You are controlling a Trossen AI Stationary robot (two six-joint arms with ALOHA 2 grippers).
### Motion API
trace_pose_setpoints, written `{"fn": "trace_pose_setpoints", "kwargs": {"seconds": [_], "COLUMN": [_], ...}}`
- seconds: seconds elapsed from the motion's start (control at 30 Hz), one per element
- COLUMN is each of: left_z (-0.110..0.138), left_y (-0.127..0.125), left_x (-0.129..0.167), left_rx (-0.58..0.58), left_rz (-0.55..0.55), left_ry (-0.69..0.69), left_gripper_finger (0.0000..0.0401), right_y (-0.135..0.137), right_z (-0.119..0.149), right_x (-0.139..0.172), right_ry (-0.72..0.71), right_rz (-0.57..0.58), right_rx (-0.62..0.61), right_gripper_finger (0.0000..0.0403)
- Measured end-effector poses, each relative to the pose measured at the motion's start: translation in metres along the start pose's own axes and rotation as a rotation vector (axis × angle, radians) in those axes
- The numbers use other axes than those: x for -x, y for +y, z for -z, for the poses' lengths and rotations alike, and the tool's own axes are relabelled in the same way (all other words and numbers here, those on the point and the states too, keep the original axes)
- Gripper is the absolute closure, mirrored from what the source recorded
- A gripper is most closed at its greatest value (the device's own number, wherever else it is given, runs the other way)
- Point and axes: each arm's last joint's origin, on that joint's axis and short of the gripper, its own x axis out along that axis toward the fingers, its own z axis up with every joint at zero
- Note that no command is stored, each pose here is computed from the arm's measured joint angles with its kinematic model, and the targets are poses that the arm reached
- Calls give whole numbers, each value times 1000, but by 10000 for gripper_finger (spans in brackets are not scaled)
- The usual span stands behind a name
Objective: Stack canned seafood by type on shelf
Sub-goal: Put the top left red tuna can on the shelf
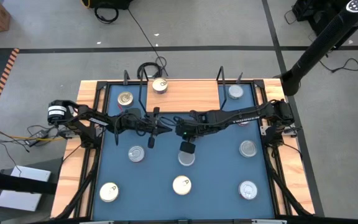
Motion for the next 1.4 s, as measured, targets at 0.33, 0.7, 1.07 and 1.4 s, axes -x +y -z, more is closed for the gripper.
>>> {"fn": "trace_pose_setpoints", "kwargs": {"seconds": [0.33,0.7,1.07,1.4], "left_z": [0,0,0,0], "left_y": [0,0,0,0], "left_x": [0,0,0,0], "left_rx": [5,5,4,4], "left_rz": [1,0,0,0], "left_ry": [0,1,1,1], "left_gripper_finger": [400,400,400,400], "right_y": [1,-4,-12,-14], "right_z": [9,47,73,82], "right_x": [-13,-47,-66,-72], "right_ry": [24,136,178,166], "right_rz": [-79,-39,62,76], "right_rx": [105,141,159,185], "right_gripper_finger": [270,268,274,287]}}
